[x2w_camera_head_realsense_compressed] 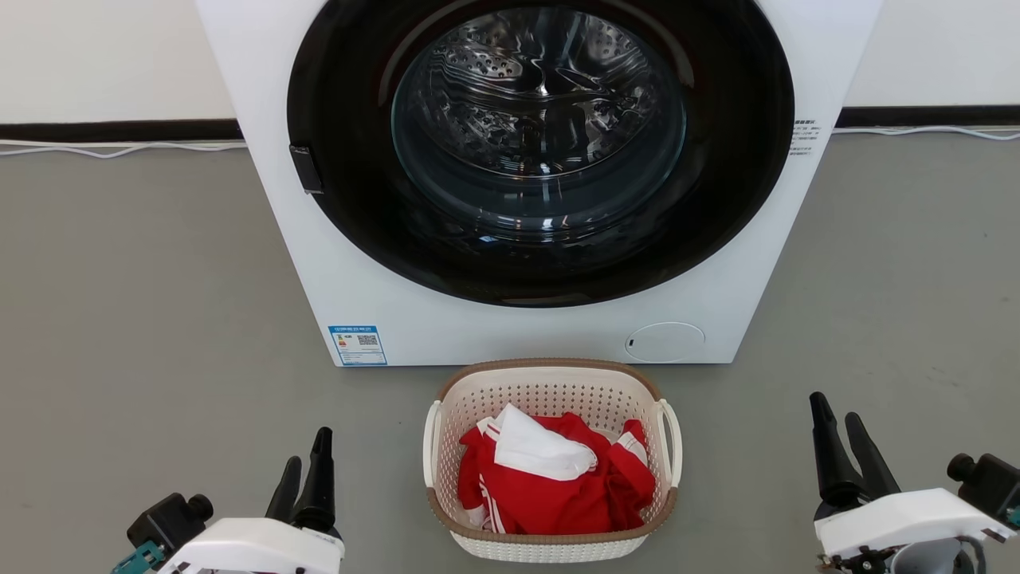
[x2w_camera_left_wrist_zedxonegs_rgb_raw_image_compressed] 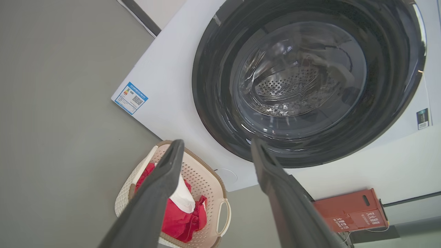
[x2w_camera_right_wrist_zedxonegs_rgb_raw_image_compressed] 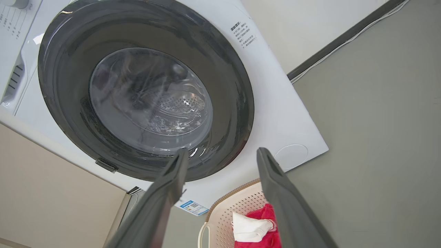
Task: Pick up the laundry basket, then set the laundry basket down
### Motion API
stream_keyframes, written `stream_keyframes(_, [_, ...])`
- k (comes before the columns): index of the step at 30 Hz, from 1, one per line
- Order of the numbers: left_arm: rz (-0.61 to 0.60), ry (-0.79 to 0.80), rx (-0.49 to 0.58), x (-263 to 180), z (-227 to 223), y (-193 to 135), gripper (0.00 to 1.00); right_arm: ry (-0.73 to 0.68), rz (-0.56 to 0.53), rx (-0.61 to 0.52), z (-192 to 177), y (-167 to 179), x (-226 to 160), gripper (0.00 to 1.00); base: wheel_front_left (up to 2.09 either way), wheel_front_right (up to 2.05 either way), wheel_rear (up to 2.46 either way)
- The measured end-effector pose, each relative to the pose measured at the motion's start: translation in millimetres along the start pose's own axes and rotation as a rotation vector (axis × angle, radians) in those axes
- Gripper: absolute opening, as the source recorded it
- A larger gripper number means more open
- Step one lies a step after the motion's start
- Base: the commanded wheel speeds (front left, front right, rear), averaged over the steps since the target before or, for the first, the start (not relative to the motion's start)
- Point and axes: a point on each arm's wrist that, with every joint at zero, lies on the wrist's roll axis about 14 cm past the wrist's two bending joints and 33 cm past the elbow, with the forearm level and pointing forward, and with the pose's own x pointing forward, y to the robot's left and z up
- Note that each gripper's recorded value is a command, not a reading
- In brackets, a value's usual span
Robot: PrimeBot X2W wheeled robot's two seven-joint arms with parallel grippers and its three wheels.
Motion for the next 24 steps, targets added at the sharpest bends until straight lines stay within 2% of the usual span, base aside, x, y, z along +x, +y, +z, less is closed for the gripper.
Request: stream_keyframes(24, [-0.028, -0.046, 0.274, -0.9, 0.6, -10.0, 1.0, -0.006, 0.047, -0.316, -2.3, 5.3, 0.3, 1.0, 0.0, 0.0, 0.0])
